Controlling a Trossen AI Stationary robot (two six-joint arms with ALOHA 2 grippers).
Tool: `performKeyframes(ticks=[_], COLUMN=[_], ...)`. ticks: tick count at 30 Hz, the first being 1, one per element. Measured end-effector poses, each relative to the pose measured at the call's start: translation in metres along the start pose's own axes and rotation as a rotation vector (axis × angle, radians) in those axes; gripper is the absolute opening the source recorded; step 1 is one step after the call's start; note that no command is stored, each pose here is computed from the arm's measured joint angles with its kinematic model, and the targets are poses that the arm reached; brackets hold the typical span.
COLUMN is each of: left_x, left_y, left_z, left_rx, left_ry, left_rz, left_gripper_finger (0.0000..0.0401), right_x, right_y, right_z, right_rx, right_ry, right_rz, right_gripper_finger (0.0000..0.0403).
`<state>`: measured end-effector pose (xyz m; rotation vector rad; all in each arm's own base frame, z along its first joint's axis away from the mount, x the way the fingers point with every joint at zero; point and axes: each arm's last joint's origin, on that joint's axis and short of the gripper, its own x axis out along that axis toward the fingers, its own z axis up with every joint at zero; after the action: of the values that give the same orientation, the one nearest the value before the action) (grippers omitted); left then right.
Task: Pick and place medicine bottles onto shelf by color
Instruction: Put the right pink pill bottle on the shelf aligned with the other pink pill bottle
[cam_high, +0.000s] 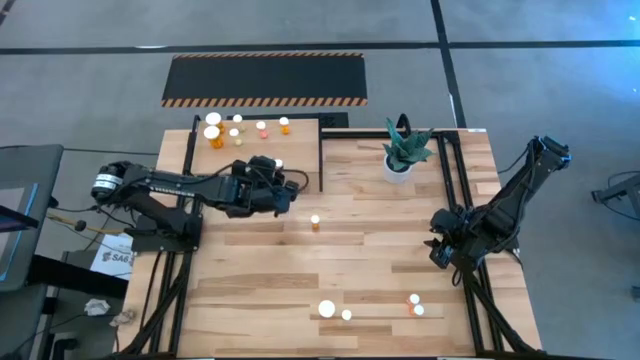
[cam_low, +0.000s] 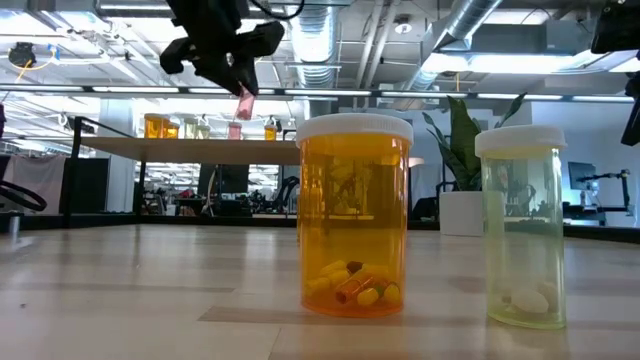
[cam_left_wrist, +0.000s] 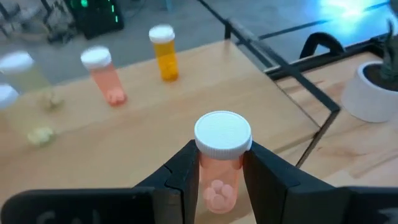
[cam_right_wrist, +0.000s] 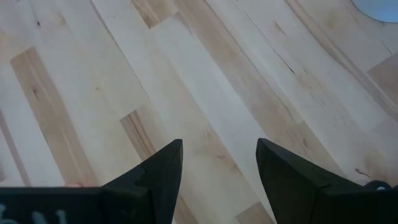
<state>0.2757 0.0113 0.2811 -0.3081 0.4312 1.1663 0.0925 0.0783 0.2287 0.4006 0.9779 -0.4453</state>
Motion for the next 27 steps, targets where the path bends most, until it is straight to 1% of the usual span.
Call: performKeyframes(ticks=[2,5,9,11,16,19,22,27], left_x=[0.007,0.016,0.029,0.035,0.048,0.055,0.059,0.064], left_y=[0.003,0.009,0.016,0.018,0.023,0.026,0.028,0.029], left_z=[0.003,0.009,0.017,0.021,0.032,0.033,0.035,0.03], left_rx=[-0.033,-0.065,-0.051,-0.062,-0.157,-0.16,-0.163,-0.187], left_ry=[0.023,0.02,0.01,-0.002,-0.067,-0.085,-0.085,-0.098], left_rz=[0.008,0.05,0.097,0.111,0.147,0.189,0.206,0.253], left_gripper_finger=[0.0095,0.0095,0.0095,0.0095,0.0095,0.0095,0.0095,0.0095], right_x=[0.0,0.0,0.0,0.0,0.0,0.0,0.0,0.0], right_y=[0.0,0.0,0.0,0.0,0.0,0.0,0.0,0.0], right_z=[0.0,0.0,0.0,0.0,0.0,0.0,0.0,0.0], right_rx=[0.0,0.0,0.0,0.0,0.0,0.0,0.0,0.0], right_ry=[0.0,0.0,0.0,0.0,0.0,0.0,0.0,0.0], right_rz=[0.0,0.0,0.0,0.0,0.0,0.0,0.0,0.0], right_gripper_finger=[0.0226,0.0226,0.0226,0.0226,0.0226,0.0226,0.0226,0.0226])
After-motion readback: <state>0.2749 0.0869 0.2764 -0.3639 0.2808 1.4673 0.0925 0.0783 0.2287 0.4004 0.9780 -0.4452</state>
